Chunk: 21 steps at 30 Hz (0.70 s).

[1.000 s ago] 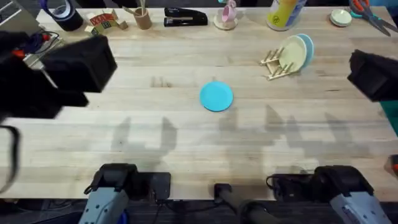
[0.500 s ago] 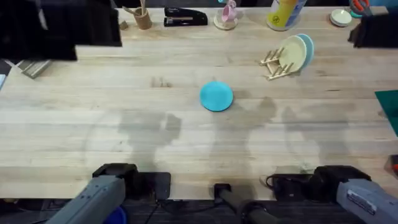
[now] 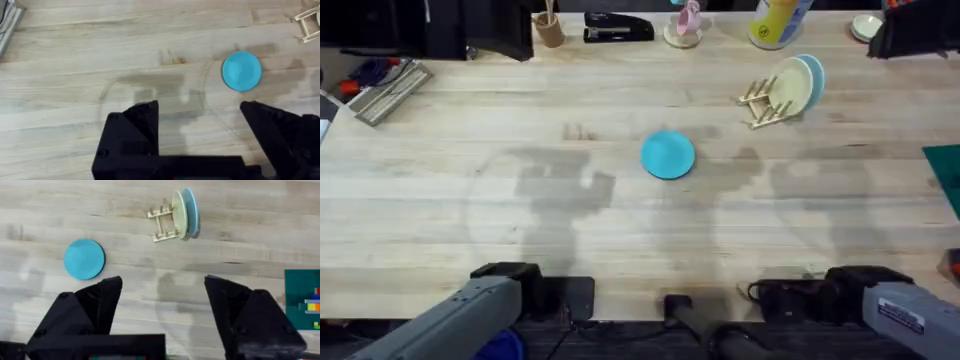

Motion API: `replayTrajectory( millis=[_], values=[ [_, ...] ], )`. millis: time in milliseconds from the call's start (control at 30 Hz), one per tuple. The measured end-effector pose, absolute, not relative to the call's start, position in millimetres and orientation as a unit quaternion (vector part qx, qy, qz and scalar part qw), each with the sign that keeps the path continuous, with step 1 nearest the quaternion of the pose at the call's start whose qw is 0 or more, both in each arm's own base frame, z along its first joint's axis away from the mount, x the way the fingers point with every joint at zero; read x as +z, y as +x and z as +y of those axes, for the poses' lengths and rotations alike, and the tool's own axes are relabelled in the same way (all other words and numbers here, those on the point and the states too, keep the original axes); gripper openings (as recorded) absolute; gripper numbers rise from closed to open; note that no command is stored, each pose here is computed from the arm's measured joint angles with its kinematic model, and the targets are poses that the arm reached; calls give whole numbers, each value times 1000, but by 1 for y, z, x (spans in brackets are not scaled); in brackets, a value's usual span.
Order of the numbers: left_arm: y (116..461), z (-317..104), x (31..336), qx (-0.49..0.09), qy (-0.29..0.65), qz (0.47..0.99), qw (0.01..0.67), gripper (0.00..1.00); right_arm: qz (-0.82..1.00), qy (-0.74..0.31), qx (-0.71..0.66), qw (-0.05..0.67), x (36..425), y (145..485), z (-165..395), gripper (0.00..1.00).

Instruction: Pick up the plates from the table one by one and place each into a slot on the dish rack.

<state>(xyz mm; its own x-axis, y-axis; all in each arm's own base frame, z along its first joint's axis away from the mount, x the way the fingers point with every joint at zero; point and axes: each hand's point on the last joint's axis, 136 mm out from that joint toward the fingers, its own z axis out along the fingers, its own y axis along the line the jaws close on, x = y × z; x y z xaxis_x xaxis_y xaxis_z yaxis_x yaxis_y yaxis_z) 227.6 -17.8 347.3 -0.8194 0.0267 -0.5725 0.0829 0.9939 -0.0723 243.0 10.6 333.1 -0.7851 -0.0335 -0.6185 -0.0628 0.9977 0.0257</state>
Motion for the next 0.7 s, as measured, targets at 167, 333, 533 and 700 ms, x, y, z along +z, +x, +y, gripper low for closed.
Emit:
replayTrajectory(
  millis=[167,333,533,700],
  values=[
    [228,-18,347,-47,29,953,299,993,944,-25,22,327,333,243,11,992],
    [227,-18,347,-48,28,953,296,849,944,-25,22,327,333,243,11,992],
    [225,-22,346,-57,33,954,293,54,944,-25,22,327,333,243,11,992],
    [224,-31,347,-85,41,952,292,42,944,-25,22,327,333,243,11,992]
  ],
)
